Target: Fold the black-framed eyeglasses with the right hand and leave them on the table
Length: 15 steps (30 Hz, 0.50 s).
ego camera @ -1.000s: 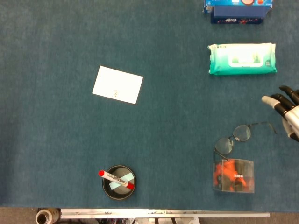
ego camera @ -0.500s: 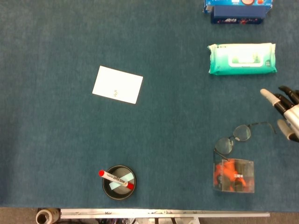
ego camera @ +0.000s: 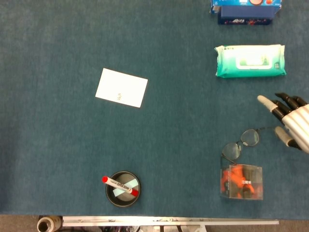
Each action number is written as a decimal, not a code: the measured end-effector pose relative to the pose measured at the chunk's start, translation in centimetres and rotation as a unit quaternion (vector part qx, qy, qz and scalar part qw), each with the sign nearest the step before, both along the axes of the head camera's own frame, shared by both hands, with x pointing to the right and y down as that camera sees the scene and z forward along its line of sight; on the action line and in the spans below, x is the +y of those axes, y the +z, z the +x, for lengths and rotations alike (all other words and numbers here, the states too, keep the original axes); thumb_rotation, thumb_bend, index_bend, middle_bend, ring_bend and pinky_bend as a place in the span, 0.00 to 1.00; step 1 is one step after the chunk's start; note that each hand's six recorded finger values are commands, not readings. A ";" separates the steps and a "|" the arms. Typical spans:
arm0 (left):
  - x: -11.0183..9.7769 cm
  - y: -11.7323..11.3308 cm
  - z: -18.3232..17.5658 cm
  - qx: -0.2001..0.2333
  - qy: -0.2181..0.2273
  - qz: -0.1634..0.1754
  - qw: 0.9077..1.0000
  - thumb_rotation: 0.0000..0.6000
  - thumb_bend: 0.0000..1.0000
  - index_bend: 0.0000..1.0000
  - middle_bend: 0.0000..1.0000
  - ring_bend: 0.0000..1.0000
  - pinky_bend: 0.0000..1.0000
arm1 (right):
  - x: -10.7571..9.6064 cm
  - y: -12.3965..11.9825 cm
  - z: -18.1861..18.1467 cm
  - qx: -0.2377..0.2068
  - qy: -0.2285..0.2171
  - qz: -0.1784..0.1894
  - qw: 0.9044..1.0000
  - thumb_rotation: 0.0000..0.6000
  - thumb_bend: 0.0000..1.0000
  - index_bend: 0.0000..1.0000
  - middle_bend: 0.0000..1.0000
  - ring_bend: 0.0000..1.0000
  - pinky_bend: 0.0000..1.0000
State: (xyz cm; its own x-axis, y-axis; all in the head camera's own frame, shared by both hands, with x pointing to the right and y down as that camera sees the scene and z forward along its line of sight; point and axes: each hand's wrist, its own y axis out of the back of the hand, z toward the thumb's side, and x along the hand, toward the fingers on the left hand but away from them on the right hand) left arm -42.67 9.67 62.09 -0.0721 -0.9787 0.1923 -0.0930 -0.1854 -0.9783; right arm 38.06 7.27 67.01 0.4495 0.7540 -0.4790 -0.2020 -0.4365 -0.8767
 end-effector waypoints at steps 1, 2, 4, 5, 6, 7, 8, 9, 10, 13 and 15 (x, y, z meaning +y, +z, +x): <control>0.0 0.0 0.0 0.000 0.000 0.000 1.000 1.00 0.24 0.56 0.54 0.39 0.53 | 0.0 0.1 -0.1 -0.001 -0.001 -0.001 1.000 1.00 0.42 0.01 0.28 0.13 0.27; 0.0 0.0 0.0 0.000 0.000 0.000 1.000 1.00 0.24 0.56 0.54 0.39 0.53 | 0.0 0.1 -0.2 -0.003 -0.001 -0.002 1.000 1.00 0.42 0.01 0.28 0.13 0.27; 0.0 0.0 0.0 0.000 0.000 0.001 1.000 1.00 0.24 0.56 0.54 0.39 0.53 | 0.1 0.3 -0.3 -0.005 -0.003 -0.004 1.000 1.00 0.42 0.01 0.28 0.13 0.27; 0.0 0.0 0.0 0.000 0.000 0.001 1.000 1.00 0.24 0.56 0.54 0.39 0.53 | 0.1 0.3 -0.4 -0.006 -0.004 -0.005 1.000 1.00 0.42 0.01 0.28 0.13 0.27; 0.0 0.0 0.0 0.000 0.000 0.001 1.000 1.00 0.24 0.56 0.54 0.39 0.53 | 0.2 0.4 -0.5 -0.007 -0.005 -0.006 1.000 1.00 0.42 0.01 0.28 0.13 0.27; 0.0 0.0 0.0 0.000 0.000 0.001 1.000 1.00 0.24 0.56 0.54 0.39 0.53 | 0.2 0.5 -0.6 -0.008 -0.005 -0.007 1.000 1.00 0.42 0.01 0.28 0.13 0.27; 0.0 -0.1 0.0 0.000 0.001 0.001 1.000 1.00 0.24 0.56 0.54 0.39 0.53 | 0.2 0.6 -0.7 -0.010 -0.006 -0.008 1.000 1.00 0.42 0.01 0.28 0.13 0.27; 0.0 -0.1 0.1 0.000 0.001 0.001 1.000 1.00 0.24 0.56 0.54 0.39 0.53 | 0.3 0.6 -0.8 -0.012 -0.007 -0.009 1.000 1.00 0.42 0.01 0.28 0.13 0.27; 0.0 -0.1 0.0 0.000 0.001 0.001 1.000 1.00 0.24 0.56 0.54 0.39 0.53 | 0.3 0.7 -0.9 -0.013 -0.008 -0.011 1.000 1.00 0.42 0.01 0.28 0.13 0.27; 0.0 -0.2 0.0 0.001 0.000 0.003 1.000 1.00 0.24 0.56 0.54 0.39 0.53 | 0.4 0.9 -1.2 -0.018 -0.009 -0.015 1.000 1.00 0.42 0.01 0.28 0.13 0.27; 0.0 -0.2 0.0 0.001 0.000 0.004 1.000 1.00 0.24 0.56 0.54 0.39 0.53 | 0.4 1.0 -1.4 -0.021 -0.011 -0.018 1.000 1.00 0.42 0.01 0.28 0.13 0.27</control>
